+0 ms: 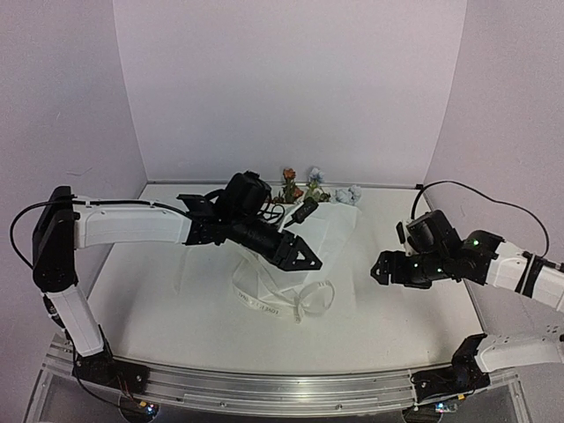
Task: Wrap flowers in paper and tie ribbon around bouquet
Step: Place the ribbon at the center of the board, then straighten the ribbon at the center of the board.
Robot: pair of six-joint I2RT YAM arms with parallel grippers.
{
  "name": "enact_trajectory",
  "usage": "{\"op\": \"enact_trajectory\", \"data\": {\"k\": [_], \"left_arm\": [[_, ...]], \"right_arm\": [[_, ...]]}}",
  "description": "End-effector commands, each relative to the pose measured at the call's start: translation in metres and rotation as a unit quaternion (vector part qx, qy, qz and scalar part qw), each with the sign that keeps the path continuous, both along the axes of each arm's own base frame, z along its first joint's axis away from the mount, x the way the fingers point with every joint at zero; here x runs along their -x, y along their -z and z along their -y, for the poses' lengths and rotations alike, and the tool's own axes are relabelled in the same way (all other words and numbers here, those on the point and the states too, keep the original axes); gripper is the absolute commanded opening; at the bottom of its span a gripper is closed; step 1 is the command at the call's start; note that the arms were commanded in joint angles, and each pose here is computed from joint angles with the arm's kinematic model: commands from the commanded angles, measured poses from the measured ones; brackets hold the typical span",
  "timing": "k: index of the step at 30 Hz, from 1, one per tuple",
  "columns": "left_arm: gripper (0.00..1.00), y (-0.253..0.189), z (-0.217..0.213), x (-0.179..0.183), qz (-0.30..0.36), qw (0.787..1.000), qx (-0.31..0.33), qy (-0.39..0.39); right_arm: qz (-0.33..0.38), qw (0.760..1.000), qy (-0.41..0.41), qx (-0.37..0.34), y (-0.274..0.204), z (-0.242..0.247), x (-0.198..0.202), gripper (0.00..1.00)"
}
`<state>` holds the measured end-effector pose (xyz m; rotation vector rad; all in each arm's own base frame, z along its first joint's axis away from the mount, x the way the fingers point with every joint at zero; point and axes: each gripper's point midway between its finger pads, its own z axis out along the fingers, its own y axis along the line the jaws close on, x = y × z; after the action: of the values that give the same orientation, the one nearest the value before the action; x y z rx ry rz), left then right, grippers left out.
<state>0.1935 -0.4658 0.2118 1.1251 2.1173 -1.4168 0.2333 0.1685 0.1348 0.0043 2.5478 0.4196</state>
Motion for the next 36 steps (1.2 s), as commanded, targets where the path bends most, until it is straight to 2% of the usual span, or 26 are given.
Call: {"op": "enact_trajectory", "data": {"k": [1, 4, 7, 9, 11, 17, 23, 27, 32, 36], "left_arm": [[0.64, -0.028, -0.037, -0.071, 0.019, 0.983, 0.003, -0.181], [0.68, -0.007, -0.101, -0.118, -0.032, 0.943, -0.033, -0.329], [0.68, 0.038, -0.173, -0.154, -0.090, 0.880, -0.095, -0.456], [0.67, 0.063, -0.210, -0.168, -0.135, 0.843, -0.102, -0.510], [0.66, 0.078, -0.225, -0.175, -0.152, 0.824, -0.095, -0.537], [0.62, 0.105, -0.219, -0.207, -0.161, 0.804, -0.121, -0.560], [0.60, 0.134, -0.225, -0.228, -0.124, 0.765, -0.180, -0.605], [0.60, 0.152, -0.213, -0.233, -0.119, 0.768, -0.204, -0.595], [0.61, 0.171, -0.203, -0.237, -0.121, 0.777, -0.226, -0.576], [0.53, 0.183, -0.200, -0.239, -0.122, 0.779, -0.246, -0.564]], "right_arm": [[0.028, 0.999, 0.001, 0.042, -0.004, 0.005, 0.007, 0.87], [0.033, 0.997, -0.021, 0.073, 0.000, -0.004, 0.013, 0.87], [0.030, 0.995, -0.036, 0.089, 0.007, -0.013, 0.015, 0.88], [0.031, 0.994, -0.046, 0.091, 0.008, -0.020, 0.015, 0.88], [0.033, 0.994, -0.055, 0.092, 0.008, -0.027, 0.014, 0.88], [0.023, 0.993, -0.077, 0.090, 0.010, -0.044, 0.012, 0.88], [0.022, 0.990, -0.111, 0.083, 0.011, -0.067, 0.015, 0.88], [0.016, 0.982, -0.174, 0.069, 0.009, -0.100, 0.020, 0.88], [0.017, 0.961, -0.263, 0.087, 0.012, -0.139, 0.022, 0.87], [0.010, 0.956, -0.278, 0.091, 0.017, -0.154, 0.017, 0.87]]}}
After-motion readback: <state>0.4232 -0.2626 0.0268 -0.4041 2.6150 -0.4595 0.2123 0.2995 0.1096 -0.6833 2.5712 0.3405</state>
